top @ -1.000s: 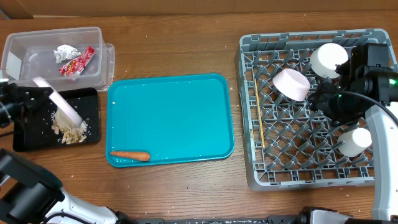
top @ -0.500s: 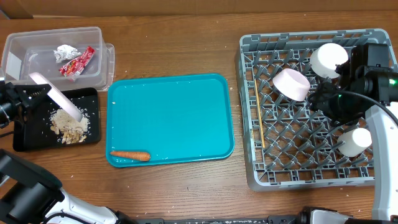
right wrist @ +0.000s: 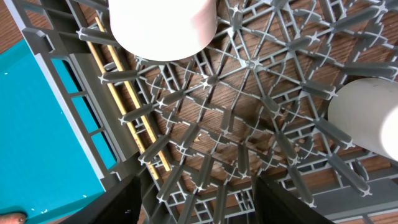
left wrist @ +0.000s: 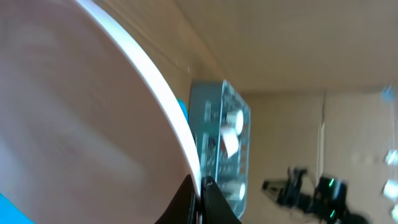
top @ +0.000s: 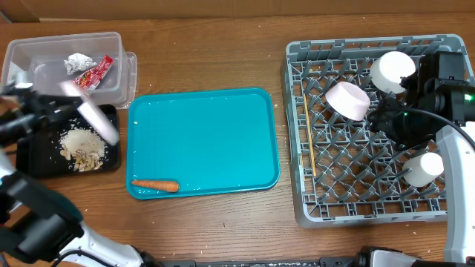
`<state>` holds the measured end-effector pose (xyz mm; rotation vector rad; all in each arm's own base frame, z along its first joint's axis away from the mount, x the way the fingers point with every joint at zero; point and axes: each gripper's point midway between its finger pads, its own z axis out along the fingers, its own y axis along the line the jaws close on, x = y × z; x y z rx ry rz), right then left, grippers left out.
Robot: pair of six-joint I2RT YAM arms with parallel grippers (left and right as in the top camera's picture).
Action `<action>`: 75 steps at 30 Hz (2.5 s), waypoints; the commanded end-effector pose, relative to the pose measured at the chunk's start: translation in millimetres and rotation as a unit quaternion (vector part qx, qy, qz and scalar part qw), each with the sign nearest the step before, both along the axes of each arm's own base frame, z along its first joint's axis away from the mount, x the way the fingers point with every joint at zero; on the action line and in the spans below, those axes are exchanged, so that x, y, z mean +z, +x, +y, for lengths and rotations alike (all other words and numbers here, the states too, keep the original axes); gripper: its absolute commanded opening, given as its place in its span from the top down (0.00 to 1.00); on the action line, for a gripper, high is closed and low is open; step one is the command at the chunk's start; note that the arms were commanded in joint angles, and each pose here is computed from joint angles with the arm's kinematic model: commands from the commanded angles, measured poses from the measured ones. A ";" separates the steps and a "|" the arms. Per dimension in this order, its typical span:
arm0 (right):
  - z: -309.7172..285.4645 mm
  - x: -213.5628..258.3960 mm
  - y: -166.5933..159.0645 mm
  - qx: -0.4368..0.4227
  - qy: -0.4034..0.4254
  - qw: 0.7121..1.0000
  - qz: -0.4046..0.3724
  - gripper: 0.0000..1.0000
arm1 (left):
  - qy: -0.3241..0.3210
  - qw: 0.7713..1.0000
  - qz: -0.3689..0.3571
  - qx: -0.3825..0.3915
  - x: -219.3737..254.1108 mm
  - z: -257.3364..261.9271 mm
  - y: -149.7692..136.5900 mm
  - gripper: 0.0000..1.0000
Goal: Sort waste into correct bins and load items into the dishwasher
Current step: 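Carry the empty plate back and set it on the teal tray, then reach the right gripper to the white plate and grasp its rim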
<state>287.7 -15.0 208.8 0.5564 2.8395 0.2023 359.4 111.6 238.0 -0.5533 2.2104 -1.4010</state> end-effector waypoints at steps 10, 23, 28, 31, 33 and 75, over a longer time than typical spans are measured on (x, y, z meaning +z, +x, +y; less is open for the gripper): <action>0.9 -0.5 1.9 0.005 0.002 1.000 -0.003 0.39 | 0.224 0.929 0.055 -0.289 -30.3 -217.6 -0.3 0.96; 1.0 -1.0 0.1 0.014 0.000 1.000 0.000 0.40 | 0.444 0.840 0.128 -0.284 -118.0 -341.3 -10.0 0.96; 1.2 -1.2 -0.7 0.014 0.000 1.000 0.001 0.39 | 0.448 0.830 0.134 -0.303 -134.2 -361.2 -19.7 0.76; 1.2 -1.2 -0.7 0.014 0.000 1.000 0.001 0.39 | 0.448 0.830 0.134 -0.306 -133.0 -360.9 -20.8 0.60; 1.2 -1.2 -0.7 0.014 0.000 1.000 0.001 0.39 | 0.448 0.830 0.132 -0.304 -128.9 -357.1 -19.9 0.55; 246.1 -147.0 37.1 0.263 0.017 0.960 0.098 0.32 | 0.414 0.863 0.256 0.136 22.9 -50.5 -67.4 0.00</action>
